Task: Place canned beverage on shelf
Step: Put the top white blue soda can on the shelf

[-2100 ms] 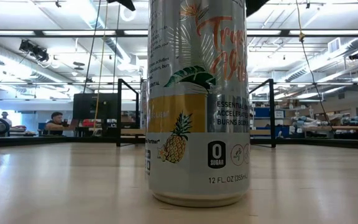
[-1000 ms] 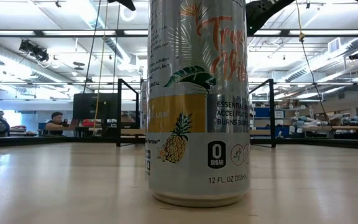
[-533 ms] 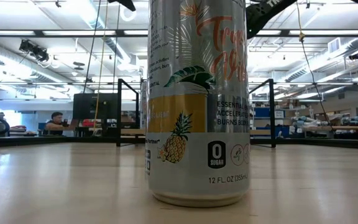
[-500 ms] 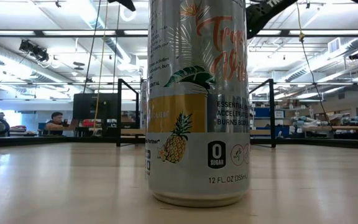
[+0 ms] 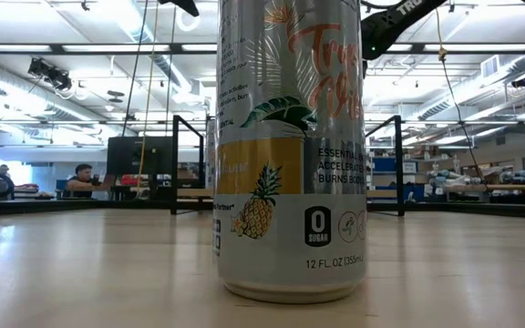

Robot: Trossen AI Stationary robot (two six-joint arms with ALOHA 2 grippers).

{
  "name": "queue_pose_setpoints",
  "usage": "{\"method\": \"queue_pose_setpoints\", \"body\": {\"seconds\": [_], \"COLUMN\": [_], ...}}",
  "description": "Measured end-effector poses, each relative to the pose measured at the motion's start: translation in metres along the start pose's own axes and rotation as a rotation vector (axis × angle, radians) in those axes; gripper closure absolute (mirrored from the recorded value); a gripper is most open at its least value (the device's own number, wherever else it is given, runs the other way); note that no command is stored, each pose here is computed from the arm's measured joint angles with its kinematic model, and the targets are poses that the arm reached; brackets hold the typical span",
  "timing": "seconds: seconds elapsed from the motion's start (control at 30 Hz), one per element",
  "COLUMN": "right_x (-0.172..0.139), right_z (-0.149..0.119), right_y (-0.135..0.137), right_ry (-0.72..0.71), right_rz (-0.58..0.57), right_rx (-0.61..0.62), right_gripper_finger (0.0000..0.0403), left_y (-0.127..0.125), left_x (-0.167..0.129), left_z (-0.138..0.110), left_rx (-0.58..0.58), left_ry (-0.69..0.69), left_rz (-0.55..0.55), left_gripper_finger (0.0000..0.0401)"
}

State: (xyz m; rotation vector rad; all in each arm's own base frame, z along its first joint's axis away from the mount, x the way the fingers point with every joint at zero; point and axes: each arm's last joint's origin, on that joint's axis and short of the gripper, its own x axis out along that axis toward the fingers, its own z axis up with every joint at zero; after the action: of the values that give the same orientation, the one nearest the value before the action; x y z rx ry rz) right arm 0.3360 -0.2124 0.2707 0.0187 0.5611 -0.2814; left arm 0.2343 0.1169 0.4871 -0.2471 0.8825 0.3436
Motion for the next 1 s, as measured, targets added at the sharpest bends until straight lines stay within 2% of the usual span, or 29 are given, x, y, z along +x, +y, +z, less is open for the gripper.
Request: {"method": "queue_pose_setpoints", "body": {"seconds": [0.4,1.0], "right_x": [-0.001,0.001], "right_z": [-0.003,-0.002], "right_y": [-0.013,-0.017], "right_ry": [-0.019,-0.046], "right_rz": [0.001,-0.032], "right_rx": [-0.049,-0.071], "right_gripper_finger": [0.0143,0.0143], "left_y": [0.0,0.0], "left_x": [0.0,0.0], "left_z": [0.0,0.0], "left_rx": [-0.001,0.0], "left_ry": [0.0,0.001], "left_rz": [0.0,0.0], "left_gripper_finger": [0.0094,0.0094]}}
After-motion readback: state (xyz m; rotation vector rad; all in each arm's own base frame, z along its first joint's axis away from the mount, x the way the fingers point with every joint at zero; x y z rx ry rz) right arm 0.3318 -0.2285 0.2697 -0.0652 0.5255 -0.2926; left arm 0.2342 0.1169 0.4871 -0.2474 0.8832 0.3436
